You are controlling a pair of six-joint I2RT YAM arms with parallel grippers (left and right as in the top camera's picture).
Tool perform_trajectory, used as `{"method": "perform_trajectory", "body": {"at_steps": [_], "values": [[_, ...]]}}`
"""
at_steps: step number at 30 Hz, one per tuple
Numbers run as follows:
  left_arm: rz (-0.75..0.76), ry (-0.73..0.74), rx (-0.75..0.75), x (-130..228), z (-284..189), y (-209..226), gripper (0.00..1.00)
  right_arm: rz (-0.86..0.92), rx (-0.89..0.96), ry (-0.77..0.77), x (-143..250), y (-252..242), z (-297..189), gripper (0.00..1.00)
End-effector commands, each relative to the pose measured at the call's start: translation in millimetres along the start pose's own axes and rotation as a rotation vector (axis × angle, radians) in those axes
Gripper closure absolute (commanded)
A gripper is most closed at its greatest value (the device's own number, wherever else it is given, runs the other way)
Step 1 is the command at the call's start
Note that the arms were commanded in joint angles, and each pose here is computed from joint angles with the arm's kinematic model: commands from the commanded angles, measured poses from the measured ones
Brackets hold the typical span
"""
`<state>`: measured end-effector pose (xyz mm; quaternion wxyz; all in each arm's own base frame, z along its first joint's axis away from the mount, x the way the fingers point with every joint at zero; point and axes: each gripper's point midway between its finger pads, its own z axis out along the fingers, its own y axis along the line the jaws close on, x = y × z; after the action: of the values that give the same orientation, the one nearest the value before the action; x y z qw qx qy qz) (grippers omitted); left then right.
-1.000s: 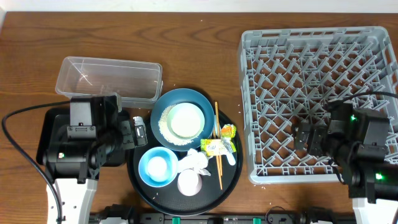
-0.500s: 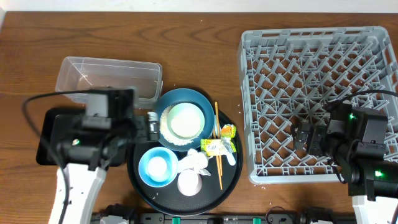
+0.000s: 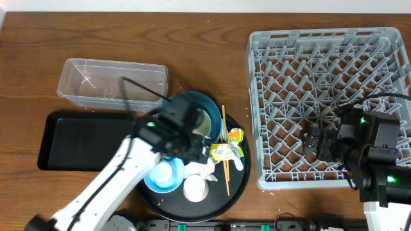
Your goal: Sort waste into correct bins and load items into the dishwasher rack
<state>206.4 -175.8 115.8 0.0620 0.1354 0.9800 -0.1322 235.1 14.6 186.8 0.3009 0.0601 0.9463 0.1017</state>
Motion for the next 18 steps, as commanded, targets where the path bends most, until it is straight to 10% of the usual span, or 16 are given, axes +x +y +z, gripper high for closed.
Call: {"method": "perform_trajectory", "body": {"at_steps": [1,11,18], "values": [[0.036,0.060,-0.001,6,14,-17,0.02,0.012,-0.007,-0.021,-6,3,-6,0.01],[0.092,0.248,-0.069,32,62,-23,0.05,0.012,-0.006,-0.022,-6,2,-6,0.01],[0.106,0.213,-0.131,26,60,-13,0.79,0.012,-0.006,-0.022,-6,2,-6,0.01]]}}
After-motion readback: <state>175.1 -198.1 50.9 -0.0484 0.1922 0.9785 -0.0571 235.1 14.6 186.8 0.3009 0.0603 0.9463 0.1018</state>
